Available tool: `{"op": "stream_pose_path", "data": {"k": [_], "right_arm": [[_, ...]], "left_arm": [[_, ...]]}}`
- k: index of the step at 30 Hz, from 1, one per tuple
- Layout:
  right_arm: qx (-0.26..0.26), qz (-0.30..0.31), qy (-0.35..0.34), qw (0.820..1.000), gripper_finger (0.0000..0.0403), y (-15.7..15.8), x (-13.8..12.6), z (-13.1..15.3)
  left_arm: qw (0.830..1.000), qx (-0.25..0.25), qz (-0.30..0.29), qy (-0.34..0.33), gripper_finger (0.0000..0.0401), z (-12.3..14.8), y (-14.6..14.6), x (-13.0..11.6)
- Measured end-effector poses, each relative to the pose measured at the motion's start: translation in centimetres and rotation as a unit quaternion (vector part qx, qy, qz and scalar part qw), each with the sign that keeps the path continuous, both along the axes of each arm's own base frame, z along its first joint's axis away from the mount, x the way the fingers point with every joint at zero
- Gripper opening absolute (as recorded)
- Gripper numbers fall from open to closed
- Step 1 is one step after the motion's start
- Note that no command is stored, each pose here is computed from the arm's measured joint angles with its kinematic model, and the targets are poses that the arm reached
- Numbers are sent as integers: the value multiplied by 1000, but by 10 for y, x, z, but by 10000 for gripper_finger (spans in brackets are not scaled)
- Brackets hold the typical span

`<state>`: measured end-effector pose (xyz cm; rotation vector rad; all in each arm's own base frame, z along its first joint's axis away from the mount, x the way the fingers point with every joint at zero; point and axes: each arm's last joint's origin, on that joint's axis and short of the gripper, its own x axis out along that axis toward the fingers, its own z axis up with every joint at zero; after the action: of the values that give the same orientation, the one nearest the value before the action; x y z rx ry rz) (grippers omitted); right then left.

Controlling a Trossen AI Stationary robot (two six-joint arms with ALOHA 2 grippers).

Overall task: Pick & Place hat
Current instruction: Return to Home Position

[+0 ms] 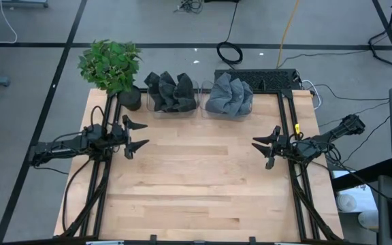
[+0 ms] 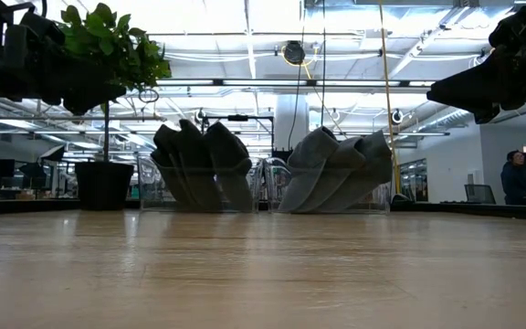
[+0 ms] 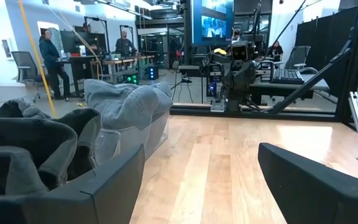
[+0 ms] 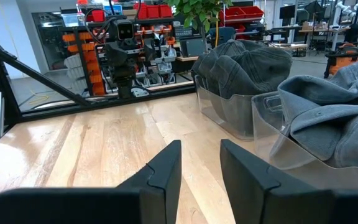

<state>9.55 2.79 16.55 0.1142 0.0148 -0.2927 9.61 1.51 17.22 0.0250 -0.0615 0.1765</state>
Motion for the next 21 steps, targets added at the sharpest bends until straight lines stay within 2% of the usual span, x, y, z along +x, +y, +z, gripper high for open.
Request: {"op": "stream_pose_path", "data": {"k": [13, 21], "right_arm": [[0, 0, 0, 1000, 98, 0, 0, 0], [0, 0, 0, 1000, 98, 0, 0, 0]], "left_arm": [[1000, 0, 0, -2, 305, 1, 0, 0], [1000, 0, 0, -2, 317, 1, 0, 0]]}}
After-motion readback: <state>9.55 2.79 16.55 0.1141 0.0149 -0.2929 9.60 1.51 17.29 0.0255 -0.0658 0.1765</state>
